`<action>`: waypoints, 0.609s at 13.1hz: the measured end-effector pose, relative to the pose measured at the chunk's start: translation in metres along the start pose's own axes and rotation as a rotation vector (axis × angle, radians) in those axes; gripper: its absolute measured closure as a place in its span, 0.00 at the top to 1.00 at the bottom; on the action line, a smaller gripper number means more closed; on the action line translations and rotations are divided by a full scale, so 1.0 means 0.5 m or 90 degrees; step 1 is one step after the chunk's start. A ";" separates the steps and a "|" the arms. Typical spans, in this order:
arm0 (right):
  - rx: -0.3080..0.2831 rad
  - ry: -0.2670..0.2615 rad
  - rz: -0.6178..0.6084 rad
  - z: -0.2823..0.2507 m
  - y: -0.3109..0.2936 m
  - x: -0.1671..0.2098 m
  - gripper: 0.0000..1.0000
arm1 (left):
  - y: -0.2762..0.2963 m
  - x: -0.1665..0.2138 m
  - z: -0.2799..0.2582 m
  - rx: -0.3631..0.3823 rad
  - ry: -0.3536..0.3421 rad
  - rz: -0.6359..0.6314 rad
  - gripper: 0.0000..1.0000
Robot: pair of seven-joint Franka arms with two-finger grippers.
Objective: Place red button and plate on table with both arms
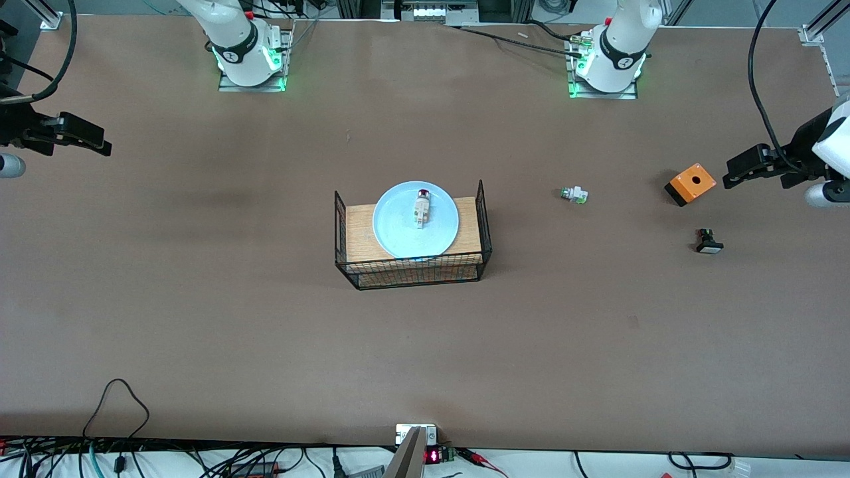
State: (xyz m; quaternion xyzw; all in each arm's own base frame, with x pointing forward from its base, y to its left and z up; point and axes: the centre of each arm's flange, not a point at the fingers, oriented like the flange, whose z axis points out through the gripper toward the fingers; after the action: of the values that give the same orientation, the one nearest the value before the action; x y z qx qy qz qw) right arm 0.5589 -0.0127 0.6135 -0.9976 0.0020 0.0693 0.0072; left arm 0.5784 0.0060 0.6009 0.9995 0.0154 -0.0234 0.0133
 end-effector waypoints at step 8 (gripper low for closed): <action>0.000 0.001 0.000 0.000 0.000 0.000 1.00 | 0.067 -0.008 0.005 -0.001 -0.013 0.039 1.00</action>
State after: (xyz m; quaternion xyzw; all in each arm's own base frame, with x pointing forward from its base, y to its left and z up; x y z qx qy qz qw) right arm 0.5590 -0.0127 0.6136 -0.9976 0.0021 0.0687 0.0072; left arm 0.5753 -0.0279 0.5994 0.9992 -0.0153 -0.0335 0.0147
